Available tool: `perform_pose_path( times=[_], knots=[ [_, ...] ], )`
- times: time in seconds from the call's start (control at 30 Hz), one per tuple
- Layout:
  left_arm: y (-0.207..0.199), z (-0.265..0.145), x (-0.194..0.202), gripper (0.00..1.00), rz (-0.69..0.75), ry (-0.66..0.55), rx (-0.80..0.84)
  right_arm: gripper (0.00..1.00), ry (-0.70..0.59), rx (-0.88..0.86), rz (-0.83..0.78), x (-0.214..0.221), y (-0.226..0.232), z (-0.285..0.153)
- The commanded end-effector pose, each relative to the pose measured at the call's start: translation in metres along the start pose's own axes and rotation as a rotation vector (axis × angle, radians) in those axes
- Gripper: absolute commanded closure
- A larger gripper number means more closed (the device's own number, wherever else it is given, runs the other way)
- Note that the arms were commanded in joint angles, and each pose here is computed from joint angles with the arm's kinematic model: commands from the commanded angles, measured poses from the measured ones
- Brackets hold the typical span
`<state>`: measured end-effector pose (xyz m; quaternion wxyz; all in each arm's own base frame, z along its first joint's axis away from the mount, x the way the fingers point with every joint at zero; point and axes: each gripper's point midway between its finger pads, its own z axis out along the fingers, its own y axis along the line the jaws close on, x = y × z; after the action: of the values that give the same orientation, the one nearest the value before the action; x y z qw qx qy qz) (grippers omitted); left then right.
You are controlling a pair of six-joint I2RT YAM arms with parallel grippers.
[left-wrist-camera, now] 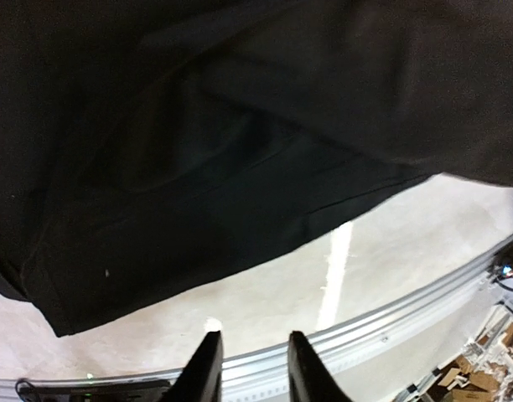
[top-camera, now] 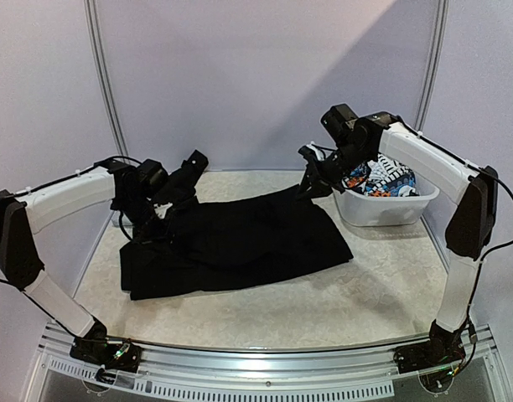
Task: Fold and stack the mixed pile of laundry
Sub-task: Smooth out the 1/3-folded shirt at the center of the board.
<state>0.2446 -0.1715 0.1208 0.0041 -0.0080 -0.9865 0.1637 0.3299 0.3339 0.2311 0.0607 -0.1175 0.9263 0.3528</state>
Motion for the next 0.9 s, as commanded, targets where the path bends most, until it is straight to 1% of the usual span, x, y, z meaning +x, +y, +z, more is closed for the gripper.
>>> perform_pose_path(
  times=[0.0,0.13,0.3,0.4,0.53,0.73,0.8,0.87],
  knots=[
    [0.026,0.015,-0.008,0.76,-0.016,-0.05,-0.086,1.0,0.032,-0.083,-0.008,0.0,0.021,-0.007],
    [0.036,0.035,-0.024,0.87,-0.026,-0.069,-0.124,1.0,0.047,-0.184,-0.04,0.0,0.054,-0.017],
    [0.064,0.048,-0.032,1.0,-0.069,-0.075,-0.199,1.0,0.06,-0.278,-0.097,0.007,0.093,-0.034],
    [0.081,0.052,-0.031,1.0,-0.086,-0.064,-0.213,1.0,0.052,-0.334,-0.098,0.01,0.112,-0.046],
    [0.104,0.057,-0.026,1.0,-0.117,-0.038,-0.225,1.0,0.085,-0.433,-0.115,0.025,0.141,-0.06],
    [0.125,0.062,-0.02,1.0,-0.151,-0.018,-0.246,1.0,0.105,-0.434,-0.109,0.034,0.14,-0.064],
    [0.131,0.066,-0.016,1.0,-0.163,-0.005,-0.248,1.0,0.102,-0.467,-0.113,0.032,0.141,-0.067],
    [0.135,0.068,-0.014,1.0,-0.17,0.001,-0.253,1.0,0.086,-0.471,-0.081,0.026,0.132,-0.071]
  ],
)
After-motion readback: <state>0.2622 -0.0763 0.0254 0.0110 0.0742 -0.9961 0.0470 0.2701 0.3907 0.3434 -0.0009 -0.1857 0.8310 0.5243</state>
